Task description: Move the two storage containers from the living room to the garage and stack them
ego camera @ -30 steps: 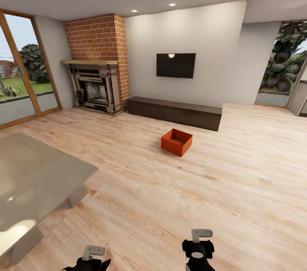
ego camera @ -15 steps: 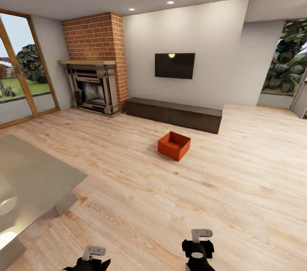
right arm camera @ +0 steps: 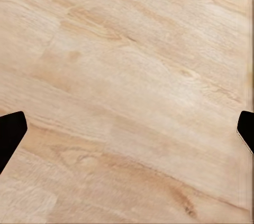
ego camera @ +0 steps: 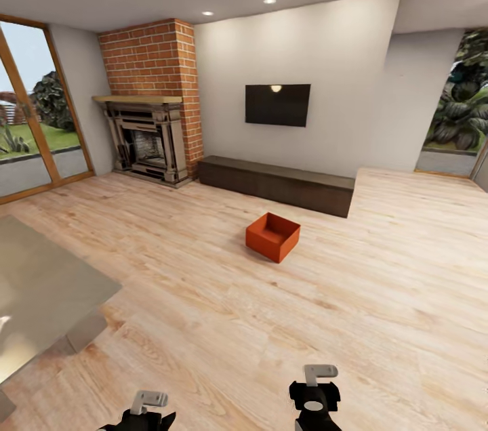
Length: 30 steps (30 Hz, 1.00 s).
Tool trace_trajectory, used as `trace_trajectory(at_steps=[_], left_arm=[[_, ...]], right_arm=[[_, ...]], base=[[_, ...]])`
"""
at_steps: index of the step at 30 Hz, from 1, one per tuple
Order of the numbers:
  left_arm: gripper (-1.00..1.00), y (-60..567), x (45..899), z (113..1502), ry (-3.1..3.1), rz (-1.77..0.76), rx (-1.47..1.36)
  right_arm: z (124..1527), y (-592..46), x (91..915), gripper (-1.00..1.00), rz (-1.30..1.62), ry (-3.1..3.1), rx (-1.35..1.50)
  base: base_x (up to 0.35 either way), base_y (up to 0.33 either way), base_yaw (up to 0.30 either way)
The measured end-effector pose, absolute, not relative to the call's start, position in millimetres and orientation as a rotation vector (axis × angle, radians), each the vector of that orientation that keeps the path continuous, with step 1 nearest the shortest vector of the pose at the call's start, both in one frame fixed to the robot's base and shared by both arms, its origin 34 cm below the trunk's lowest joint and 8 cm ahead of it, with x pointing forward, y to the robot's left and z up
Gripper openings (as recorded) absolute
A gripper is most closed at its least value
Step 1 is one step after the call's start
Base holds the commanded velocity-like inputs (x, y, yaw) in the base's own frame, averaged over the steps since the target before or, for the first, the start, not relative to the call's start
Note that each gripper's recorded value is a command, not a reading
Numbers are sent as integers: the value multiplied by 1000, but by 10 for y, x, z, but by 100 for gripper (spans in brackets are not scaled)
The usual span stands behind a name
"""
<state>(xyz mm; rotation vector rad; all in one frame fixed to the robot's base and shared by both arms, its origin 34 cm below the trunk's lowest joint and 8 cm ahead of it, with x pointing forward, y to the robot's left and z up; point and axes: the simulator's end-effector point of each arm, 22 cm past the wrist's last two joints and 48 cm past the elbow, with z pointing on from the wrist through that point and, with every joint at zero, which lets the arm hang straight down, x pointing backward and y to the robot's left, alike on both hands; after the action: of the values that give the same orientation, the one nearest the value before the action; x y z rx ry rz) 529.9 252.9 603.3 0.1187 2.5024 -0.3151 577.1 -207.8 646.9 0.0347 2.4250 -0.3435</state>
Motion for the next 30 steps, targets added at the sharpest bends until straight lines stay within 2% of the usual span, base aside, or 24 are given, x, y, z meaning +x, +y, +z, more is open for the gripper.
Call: trace_trajectory(at_steps=[30], left_arm=[[100, 2529, 5298, 6034, 2502, -315, 119]], right_arm=[[6469, -2078, 5771, 100, -343, 2425, 35]], base=[[192, -301, 0]])
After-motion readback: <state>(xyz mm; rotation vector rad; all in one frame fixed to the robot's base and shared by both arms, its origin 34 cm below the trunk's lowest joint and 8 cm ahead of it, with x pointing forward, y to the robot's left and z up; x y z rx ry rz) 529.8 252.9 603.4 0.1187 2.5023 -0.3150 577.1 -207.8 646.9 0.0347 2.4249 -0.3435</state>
